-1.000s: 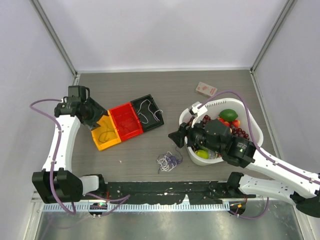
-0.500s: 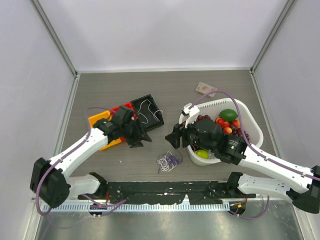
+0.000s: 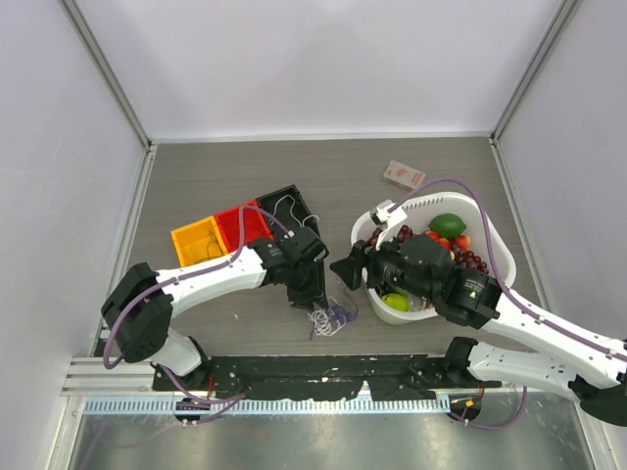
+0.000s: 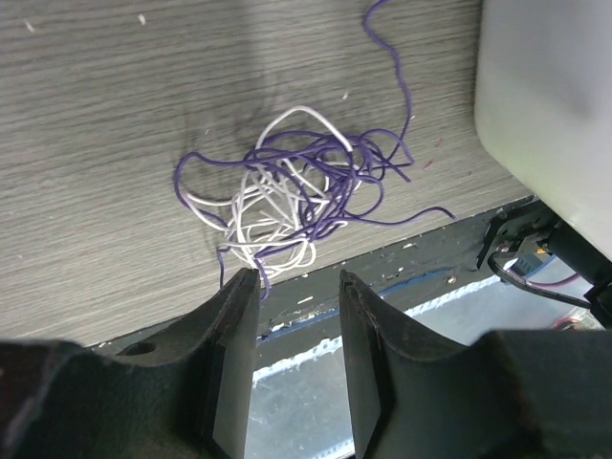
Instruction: Untangle the cables
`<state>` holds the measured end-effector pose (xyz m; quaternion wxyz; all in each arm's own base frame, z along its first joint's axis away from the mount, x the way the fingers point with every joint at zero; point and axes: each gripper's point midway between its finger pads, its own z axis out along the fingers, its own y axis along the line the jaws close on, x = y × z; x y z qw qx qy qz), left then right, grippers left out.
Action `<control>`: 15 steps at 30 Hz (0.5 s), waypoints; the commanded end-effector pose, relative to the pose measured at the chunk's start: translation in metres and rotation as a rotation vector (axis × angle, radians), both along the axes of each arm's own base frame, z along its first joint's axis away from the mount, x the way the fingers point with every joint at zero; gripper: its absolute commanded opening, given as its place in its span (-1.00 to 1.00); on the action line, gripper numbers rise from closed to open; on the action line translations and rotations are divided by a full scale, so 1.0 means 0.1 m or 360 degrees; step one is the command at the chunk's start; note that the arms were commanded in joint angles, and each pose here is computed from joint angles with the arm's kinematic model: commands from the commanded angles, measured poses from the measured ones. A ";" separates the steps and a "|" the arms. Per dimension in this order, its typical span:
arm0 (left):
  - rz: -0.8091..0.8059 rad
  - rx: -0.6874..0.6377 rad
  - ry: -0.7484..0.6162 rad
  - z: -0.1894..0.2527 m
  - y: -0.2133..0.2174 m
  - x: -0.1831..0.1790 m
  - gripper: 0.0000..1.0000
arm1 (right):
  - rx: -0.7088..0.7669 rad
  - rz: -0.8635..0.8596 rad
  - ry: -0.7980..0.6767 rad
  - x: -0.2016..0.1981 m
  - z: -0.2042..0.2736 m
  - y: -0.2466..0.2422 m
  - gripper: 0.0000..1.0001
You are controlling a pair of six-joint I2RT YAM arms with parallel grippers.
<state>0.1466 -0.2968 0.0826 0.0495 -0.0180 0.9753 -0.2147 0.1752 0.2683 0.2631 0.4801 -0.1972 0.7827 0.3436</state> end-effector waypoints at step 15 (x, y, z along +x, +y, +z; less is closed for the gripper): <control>-0.0395 0.0304 -0.0183 -0.16 -0.04 -0.19 -0.28 | 0.0058 0.0000 -0.0024 0.01 0.13 0.04 0.26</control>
